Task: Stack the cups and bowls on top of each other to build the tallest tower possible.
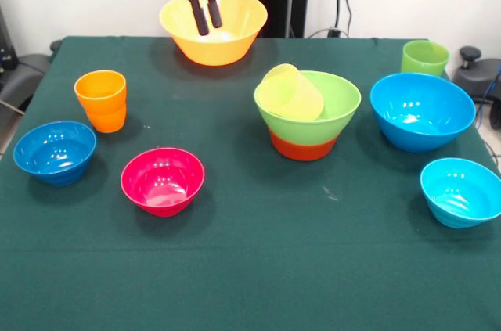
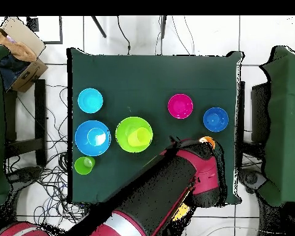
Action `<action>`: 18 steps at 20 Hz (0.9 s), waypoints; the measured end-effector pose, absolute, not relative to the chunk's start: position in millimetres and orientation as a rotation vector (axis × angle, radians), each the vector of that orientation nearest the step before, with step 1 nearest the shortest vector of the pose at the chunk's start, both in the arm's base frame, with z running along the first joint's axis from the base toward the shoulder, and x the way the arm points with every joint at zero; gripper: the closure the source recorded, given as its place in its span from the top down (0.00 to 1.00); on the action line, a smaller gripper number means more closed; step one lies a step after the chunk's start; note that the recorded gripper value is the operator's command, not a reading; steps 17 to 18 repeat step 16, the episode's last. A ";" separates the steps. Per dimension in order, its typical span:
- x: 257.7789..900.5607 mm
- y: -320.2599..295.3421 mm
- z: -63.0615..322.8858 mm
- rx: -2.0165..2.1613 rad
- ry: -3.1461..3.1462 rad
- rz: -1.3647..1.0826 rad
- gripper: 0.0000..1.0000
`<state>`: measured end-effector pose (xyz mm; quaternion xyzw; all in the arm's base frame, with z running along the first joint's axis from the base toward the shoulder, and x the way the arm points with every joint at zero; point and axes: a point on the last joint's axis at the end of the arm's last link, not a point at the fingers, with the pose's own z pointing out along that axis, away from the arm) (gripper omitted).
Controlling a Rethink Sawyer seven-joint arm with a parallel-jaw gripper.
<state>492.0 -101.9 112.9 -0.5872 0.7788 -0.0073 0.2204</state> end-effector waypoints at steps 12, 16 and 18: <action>487.3 -122.4 112.9 -1.669 2.120 -0.059 1.00; 484.5 -133.1 112.8 -1.702 2.096 -0.081 1.00; 484.5 -133.1 112.8 -1.702 2.096 -0.081 1.00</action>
